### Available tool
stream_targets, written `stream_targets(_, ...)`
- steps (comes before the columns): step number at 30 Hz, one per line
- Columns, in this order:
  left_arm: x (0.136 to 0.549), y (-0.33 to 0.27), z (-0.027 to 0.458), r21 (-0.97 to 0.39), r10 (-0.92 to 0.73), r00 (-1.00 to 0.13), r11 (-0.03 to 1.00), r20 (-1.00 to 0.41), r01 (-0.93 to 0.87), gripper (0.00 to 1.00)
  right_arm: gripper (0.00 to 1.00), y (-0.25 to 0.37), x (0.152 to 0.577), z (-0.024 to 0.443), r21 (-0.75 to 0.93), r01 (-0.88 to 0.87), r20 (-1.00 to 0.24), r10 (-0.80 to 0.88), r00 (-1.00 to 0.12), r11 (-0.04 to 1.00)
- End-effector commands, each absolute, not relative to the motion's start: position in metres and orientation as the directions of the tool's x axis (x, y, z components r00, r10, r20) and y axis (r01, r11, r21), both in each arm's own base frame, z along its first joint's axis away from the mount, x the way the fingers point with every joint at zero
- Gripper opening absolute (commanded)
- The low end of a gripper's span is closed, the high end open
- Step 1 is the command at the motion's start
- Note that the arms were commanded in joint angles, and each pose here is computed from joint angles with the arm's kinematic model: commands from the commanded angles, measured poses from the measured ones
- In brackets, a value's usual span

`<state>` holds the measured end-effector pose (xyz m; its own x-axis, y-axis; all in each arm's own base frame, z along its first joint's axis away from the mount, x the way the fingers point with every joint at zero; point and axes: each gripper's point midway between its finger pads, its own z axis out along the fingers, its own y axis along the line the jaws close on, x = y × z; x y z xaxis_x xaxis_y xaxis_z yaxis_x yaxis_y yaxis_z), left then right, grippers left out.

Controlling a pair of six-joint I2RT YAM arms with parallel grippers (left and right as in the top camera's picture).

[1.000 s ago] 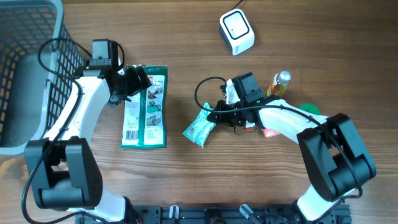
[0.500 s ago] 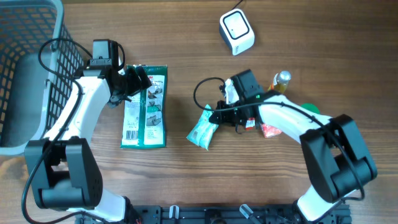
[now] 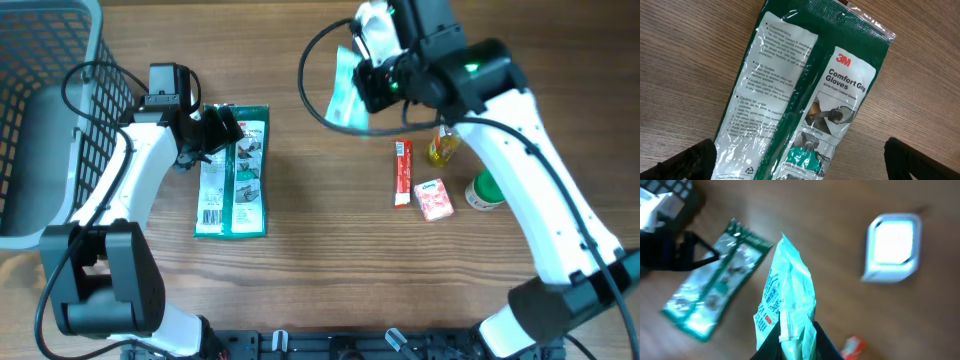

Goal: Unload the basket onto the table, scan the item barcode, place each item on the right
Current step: 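Lift the light-green bag with the right gripper up toward the white scanner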

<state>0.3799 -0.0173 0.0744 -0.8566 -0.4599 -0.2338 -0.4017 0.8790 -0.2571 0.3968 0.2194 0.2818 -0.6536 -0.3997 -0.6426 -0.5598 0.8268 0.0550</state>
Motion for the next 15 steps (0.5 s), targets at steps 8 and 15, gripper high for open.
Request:
stream_targets(8, 0.383, -0.016, 0.083, -0.264, -0.46, -0.85, 0.88, -0.256, -0.396, 1.0, 0.04, 0.191, 0.494, 0.276, -0.459, -0.434, -0.644, -0.627, -0.438, 0.775)
stream_targets(15, 0.383, -0.016, 0.083, -0.264, -0.46, -0.85, 0.88, -0.256, -0.396, 1.0, 0.04, 0.182, 0.55, 0.24, -0.681, -0.325, -0.523, -0.747, -0.411, 0.656)
